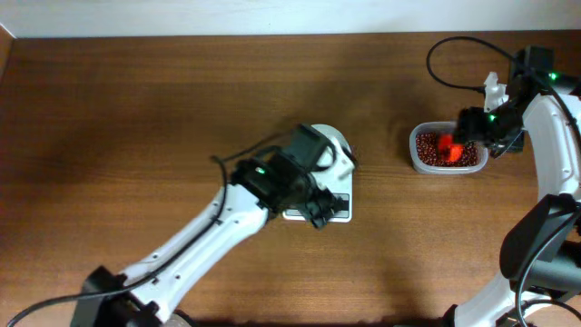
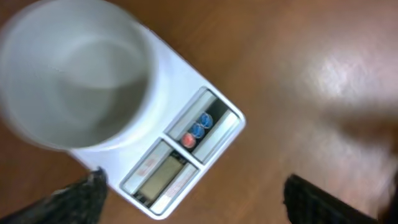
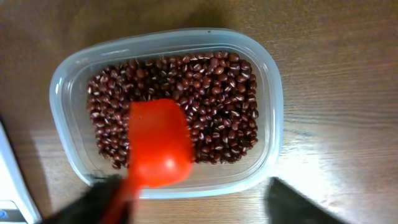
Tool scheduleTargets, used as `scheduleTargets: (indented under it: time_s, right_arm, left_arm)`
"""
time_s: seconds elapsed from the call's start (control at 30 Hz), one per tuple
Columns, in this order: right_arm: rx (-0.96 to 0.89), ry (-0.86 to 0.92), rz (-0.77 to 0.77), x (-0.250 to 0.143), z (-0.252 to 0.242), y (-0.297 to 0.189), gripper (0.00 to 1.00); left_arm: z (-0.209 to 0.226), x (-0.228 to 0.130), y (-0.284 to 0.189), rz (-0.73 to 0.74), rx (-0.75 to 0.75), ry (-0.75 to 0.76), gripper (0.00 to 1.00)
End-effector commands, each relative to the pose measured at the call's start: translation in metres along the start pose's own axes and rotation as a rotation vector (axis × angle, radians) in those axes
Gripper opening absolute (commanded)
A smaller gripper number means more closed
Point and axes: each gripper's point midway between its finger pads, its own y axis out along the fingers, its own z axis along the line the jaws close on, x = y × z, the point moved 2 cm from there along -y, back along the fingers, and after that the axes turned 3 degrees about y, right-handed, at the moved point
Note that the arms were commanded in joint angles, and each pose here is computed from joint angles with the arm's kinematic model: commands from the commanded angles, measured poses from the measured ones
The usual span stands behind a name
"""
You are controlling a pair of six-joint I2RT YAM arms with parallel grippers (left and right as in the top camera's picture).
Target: Scoop item into bowl and weigh 50g on scale
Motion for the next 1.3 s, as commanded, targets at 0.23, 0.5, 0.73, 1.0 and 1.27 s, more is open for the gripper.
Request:
scheduleTargets:
  time_s: [0.23,0.5,0.73,1.0,1.27]
  right_arm:
    - [-0.002,0.004,-0.014,0.003,0.0,-0.003,0.99]
    - [0.032,0.007,-0.022,0.005,0.005,-0.003,0.99]
    - [0.175,0.004,-0.034,0.008,0.027,-0.005,0.99]
    - [0.241,0.0,-0.049,0.011,0.036,-0.008,0.99]
    - [0.244,0.14,-0.027,0.01,0.037,-0.007,0.99]
  left_arm:
    - [-0.029,-0.037,0.065,0.236,-0.079,0.269,1.0]
    - [-0.029,-0.035,0.069,0.227,-0.077,0.27,0.9]
    - [-0.028,-0.034,0.069,0.224,-0.076,0.27,0.87]
    - [-0.028,-0.034,0.069,0.224,-0.075,0.27,0.84]
    - [-0.028,-0.034,0.069,0.224,-0.075,0.27,0.79]
